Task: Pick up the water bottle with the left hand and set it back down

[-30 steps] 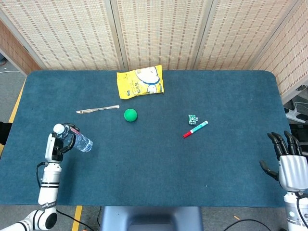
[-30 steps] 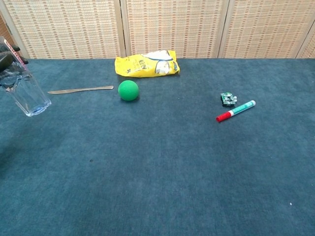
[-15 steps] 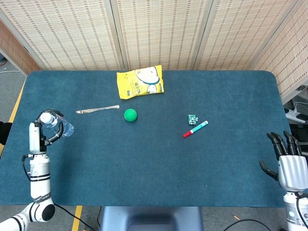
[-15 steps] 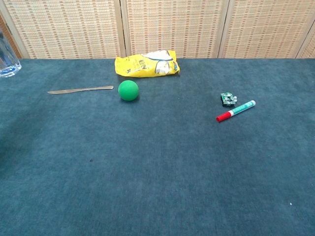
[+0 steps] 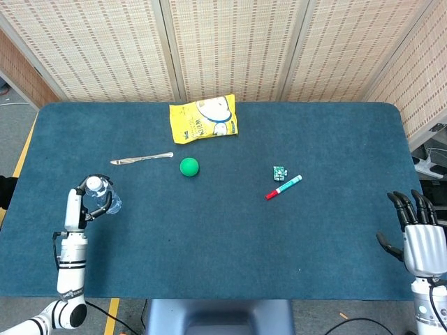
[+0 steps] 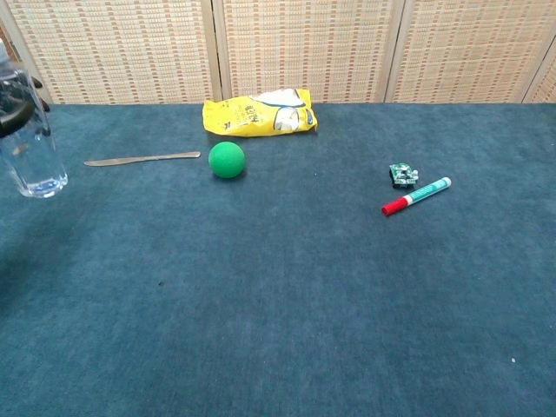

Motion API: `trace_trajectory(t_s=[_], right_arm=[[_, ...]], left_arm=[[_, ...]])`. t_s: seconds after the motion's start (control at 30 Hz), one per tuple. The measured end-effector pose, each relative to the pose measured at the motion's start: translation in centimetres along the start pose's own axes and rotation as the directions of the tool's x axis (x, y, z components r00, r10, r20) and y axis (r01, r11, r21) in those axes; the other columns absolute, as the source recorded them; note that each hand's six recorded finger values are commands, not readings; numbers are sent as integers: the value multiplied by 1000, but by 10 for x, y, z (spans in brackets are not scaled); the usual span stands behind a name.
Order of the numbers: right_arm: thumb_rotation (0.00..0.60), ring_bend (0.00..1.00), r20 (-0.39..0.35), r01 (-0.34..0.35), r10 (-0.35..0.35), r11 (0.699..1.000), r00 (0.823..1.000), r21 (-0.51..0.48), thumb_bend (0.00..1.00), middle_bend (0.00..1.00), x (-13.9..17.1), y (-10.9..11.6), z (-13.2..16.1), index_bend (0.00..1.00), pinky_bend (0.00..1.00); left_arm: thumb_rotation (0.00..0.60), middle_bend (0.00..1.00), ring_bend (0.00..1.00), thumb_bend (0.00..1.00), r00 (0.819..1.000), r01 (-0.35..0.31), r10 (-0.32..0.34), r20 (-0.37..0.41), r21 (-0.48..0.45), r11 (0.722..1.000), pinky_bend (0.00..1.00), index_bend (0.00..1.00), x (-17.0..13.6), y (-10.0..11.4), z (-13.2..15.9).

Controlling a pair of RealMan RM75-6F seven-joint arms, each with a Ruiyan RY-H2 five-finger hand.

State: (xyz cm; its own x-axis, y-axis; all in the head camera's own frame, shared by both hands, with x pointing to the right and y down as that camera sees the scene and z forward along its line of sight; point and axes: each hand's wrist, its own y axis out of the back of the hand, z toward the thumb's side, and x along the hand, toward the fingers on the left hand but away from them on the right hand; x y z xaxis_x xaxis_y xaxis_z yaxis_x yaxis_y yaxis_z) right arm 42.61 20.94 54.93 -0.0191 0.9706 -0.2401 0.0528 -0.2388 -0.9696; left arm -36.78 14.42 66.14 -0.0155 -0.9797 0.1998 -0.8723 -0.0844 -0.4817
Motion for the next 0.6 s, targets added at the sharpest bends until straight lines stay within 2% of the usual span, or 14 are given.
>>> trace_trajectory(t_s=[0.13, 0.27, 0.37, 0.6], right_arm=[[600, 0, -5, 4, -4, 1000, 1000, -5, 133, 137, 0, 1, 1, 139, 85], [600, 0, -5, 1, -1, 1000, 1000, -2, 133, 137, 0, 0, 1, 139, 85], [600, 0, -7, -1, 1, 1000, 1000, -2, 133, 137, -1, -1, 1, 139, 85], [600, 0, -6, -8, 8, 1000, 1000, 4, 133, 137, -1, -2, 1, 140, 85]], left_arm=[[600, 680, 644, 673, 991, -82, 88, 99, -65, 994, 699, 703, 7, 19, 28], [600, 680, 643, 673, 983, -115, 129, 127, -109, 987, 699, 703, 11, 35, 42], [600, 680, 643, 674, 990, -95, 104, 98, -88, 992, 699, 703, 10, 31, 34], [600, 674, 643, 673, 999, -37, 36, -23, -70, 997, 699, 702, -3, 0, -8]])
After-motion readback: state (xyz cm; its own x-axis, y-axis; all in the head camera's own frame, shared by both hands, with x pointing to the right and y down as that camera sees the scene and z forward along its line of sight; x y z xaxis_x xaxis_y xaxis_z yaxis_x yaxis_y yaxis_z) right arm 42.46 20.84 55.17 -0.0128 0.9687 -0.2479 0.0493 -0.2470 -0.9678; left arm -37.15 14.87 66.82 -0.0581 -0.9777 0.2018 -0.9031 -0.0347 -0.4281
